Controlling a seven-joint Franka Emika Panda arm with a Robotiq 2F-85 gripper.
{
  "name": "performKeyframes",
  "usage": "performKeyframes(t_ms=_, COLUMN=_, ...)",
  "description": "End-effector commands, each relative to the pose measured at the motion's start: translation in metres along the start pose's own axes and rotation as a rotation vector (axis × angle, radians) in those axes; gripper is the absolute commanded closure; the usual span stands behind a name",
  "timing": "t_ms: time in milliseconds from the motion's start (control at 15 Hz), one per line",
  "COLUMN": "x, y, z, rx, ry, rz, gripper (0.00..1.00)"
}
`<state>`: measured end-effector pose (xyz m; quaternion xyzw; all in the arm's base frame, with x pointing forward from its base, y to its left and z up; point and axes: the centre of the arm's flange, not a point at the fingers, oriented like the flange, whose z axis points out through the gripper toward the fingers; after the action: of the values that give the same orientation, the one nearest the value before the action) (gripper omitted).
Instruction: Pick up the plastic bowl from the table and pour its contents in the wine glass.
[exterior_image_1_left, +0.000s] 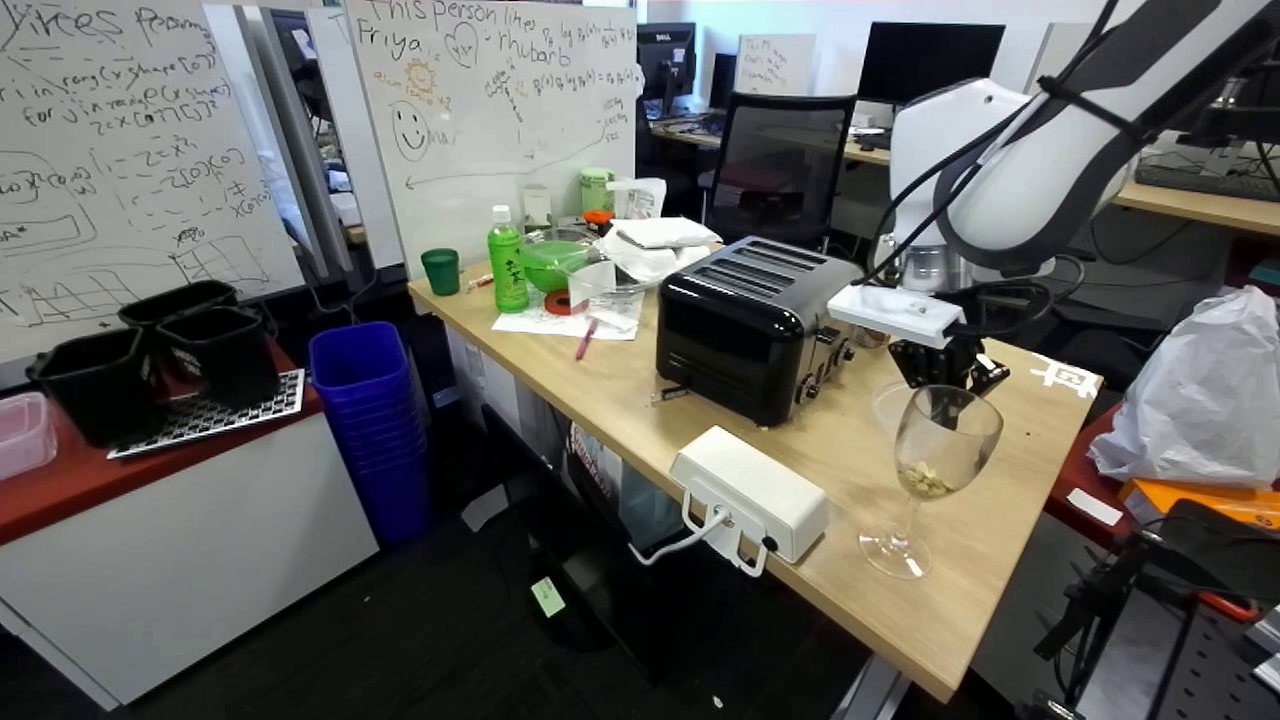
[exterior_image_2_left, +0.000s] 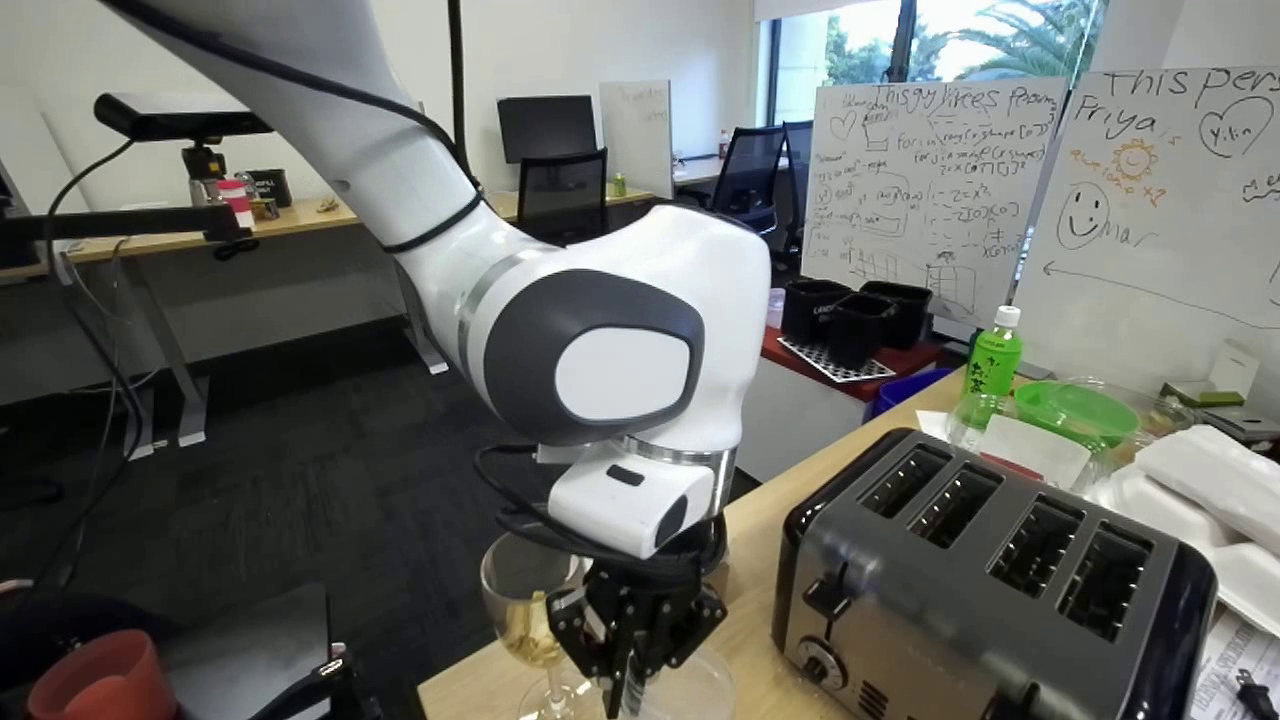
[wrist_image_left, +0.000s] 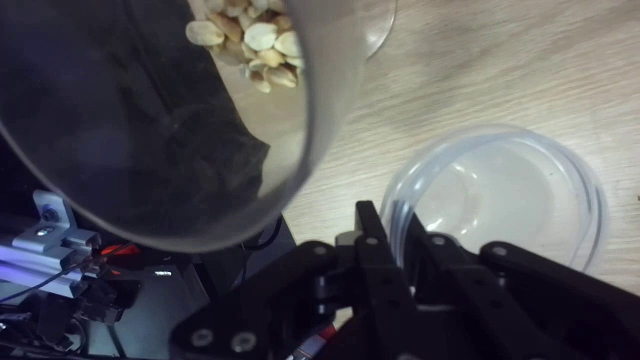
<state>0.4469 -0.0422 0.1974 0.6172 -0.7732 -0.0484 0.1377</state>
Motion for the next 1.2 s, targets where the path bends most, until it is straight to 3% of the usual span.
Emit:
performKeyframes(t_ms=0, x=0.011, y=-0.012, z=0.006, rx=-0.002, ry=-0.056, rz=0.05, gripper=0.97)
performKeyframes(t_ms=333, x=0.016, y=-0.018, z=0.018, rx=-0.031, ry=-0.084, rz=0.09, gripper=0.97)
performKeyframes(t_ms=400, x=0.015, y=-0.011, z=0.012, rx=-0.032, ry=-0.057, rz=0.093, gripper=0.89)
performKeyframes(t_ms=800, x=0.014, y=-0.013, z=0.016, rx=-0.038, ry=-0.059, rz=0.097, gripper=0.89)
performKeyframes(t_ms=867, x=0.015, y=-0.014, z=0.017, rx=-0.038, ry=-0.075, rz=0.105, gripper=0.97)
performKeyframes(t_ms=1133, x=0.024, y=-0.019, z=0.022, rx=-0.016, ry=-0.137, rz=0.203, gripper=0.97)
